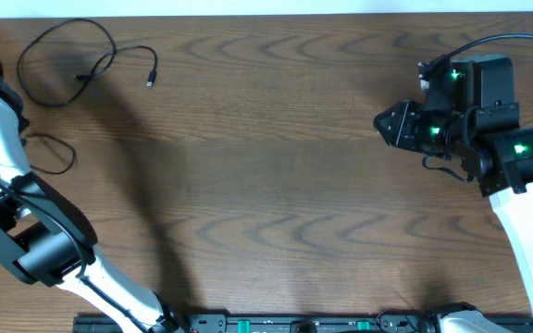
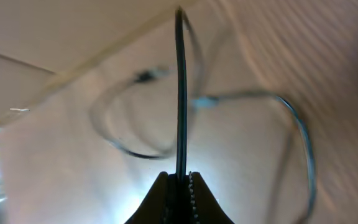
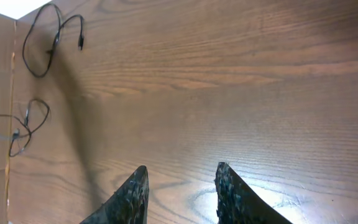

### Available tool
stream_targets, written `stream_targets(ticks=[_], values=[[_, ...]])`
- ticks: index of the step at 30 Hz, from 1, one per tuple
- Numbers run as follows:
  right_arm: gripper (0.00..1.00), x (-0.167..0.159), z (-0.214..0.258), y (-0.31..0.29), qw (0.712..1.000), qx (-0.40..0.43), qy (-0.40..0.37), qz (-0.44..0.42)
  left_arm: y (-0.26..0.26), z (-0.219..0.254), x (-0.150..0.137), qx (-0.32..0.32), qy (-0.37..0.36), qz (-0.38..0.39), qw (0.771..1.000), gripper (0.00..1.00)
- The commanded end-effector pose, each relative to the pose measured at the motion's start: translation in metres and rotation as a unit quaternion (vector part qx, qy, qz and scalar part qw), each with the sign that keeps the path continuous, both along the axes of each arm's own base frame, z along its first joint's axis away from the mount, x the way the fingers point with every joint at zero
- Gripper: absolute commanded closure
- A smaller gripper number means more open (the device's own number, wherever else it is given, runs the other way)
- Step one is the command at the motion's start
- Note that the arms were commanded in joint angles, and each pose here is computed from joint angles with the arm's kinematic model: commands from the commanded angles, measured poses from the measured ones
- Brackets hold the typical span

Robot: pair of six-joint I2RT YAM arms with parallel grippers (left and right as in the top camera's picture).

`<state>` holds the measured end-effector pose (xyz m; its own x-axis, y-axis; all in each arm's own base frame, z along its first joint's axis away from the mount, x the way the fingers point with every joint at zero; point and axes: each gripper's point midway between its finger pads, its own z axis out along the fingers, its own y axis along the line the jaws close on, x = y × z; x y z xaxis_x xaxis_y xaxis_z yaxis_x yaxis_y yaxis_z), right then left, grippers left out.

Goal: Untangle cables

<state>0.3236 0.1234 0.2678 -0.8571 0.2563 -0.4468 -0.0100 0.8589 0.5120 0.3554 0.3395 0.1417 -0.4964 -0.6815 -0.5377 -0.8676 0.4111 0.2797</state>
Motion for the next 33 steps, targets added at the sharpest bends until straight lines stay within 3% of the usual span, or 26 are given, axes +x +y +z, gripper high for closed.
stream_targets(ticks=[1,8,22,25,28,33], values=[[0.69,-0.001,0.001,0.003,1.000,-0.005,-0.004,0.009,-0.035,-0.020,0.025,-0.099,-0.067,-0.047,0.992,0.93],[0.69,-0.004,0.000,0.005,1.000,0.000,0.001,0.015,-0.025,-0.035,0.004,-0.117,-0.063,-0.012,0.991,0.92],[0.69,-0.004,0.000,0.005,1.000,0.000,0.002,0.015,0.009,-0.064,-0.069,-0.146,-0.034,0.075,0.986,0.91],[0.70,-0.004,0.000,0.005,1.000,-0.001,0.002,0.015,0.009,-0.074,-0.082,-0.154,-0.037,0.107,0.982,0.78],[0.70,-0.005,-0.001,0.005,1.000,-0.001,0.004,0.015,0.010,-0.081,-0.094,-0.160,-0.042,0.140,0.976,0.76],[0.70,-0.004,0.000,0.005,1.000,-0.001,0.003,0.015,0.014,-0.082,-0.097,-0.158,-0.042,0.142,0.976,0.56]])
